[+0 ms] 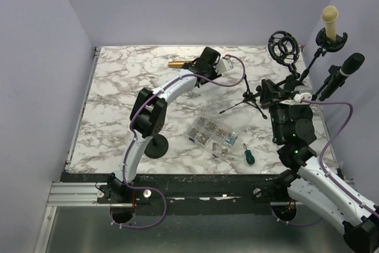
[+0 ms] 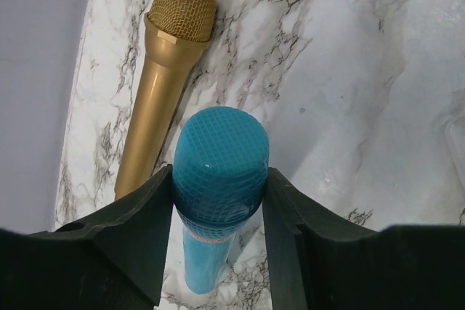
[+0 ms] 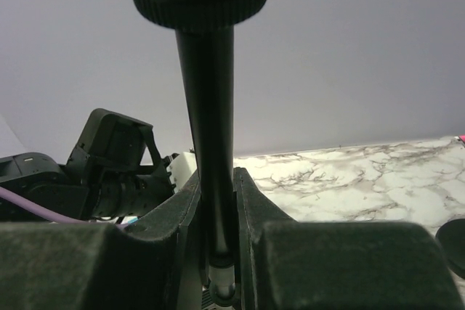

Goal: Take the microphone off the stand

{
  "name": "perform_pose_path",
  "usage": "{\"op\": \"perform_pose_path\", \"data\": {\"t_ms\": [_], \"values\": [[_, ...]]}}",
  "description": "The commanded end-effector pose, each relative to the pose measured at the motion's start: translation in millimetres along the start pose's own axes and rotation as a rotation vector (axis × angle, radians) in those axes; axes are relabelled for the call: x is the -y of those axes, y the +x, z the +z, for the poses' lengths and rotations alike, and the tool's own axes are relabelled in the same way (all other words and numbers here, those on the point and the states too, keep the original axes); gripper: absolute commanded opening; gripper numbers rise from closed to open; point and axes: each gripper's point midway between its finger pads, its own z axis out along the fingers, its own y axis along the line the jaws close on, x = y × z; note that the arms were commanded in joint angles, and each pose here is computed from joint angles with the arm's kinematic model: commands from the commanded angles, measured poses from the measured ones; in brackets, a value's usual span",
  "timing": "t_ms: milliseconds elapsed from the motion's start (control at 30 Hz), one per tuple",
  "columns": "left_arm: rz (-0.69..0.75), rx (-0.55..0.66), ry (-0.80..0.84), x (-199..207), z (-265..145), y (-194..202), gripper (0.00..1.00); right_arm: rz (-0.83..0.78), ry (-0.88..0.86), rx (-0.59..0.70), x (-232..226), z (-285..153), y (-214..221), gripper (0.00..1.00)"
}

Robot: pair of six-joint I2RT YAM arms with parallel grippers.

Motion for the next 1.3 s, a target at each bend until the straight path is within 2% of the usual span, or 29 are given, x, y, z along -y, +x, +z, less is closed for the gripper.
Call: {"op": "perform_pose_path", "data": {"t_ms": [0, 133, 333, 667, 767, 800, 900, 967, 1000, 1100, 1267], "values": [[0.057, -0.029, -0.022, 2, 9, -1, 0.0, 0.042, 0.027, 0.094, 2, 5, -26, 0.01], [0.051, -0.036, -0.008, 10, 18, 1, 0.03, 0.036, 0.029, 0.085, 1, 7, -22, 0.01], [0.047, -0.018, 0.007, 23, 26, -8, 0.15, 0.028, 0.036, 0.075, 1, 9, -16, 0.01], [0.039, -0.021, -0.033, 16, 21, -11, 0.43, 0.029, 0.036, 0.075, 1, 9, -16, 0.01], [0.039, -0.019, -0.043, 14, 18, -12, 0.54, 0.03, 0.033, 0.073, 1, 9, -16, 0.01], [0.041, -0.019, -0.044, 13, 17, -12, 0.63, 0.029, 0.032, 0.072, 1, 9, -15, 0.01], [0.033, -0.016, -0.05, 12, 14, -13, 0.68, 0.031, 0.03, 0.074, 0, 9, -17, 0.01], [0.027, -0.008, -0.047, 11, 11, -15, 0.79, 0.034, 0.029, 0.075, 0, 9, -17, 0.01], [0.022, -0.004, -0.047, 10, 10, -16, 0.81, 0.034, 0.029, 0.076, 0, 9, -17, 0.01], [0.018, 0.007, -0.051, 8, 4, -20, 0.85, 0.032, 0.028, 0.073, 0, 9, -16, 0.01], [0.015, 0.034, -0.056, 1, -13, -30, 0.87, 0.037, 0.025, 0.075, -1, 9, -18, 0.01]]}}
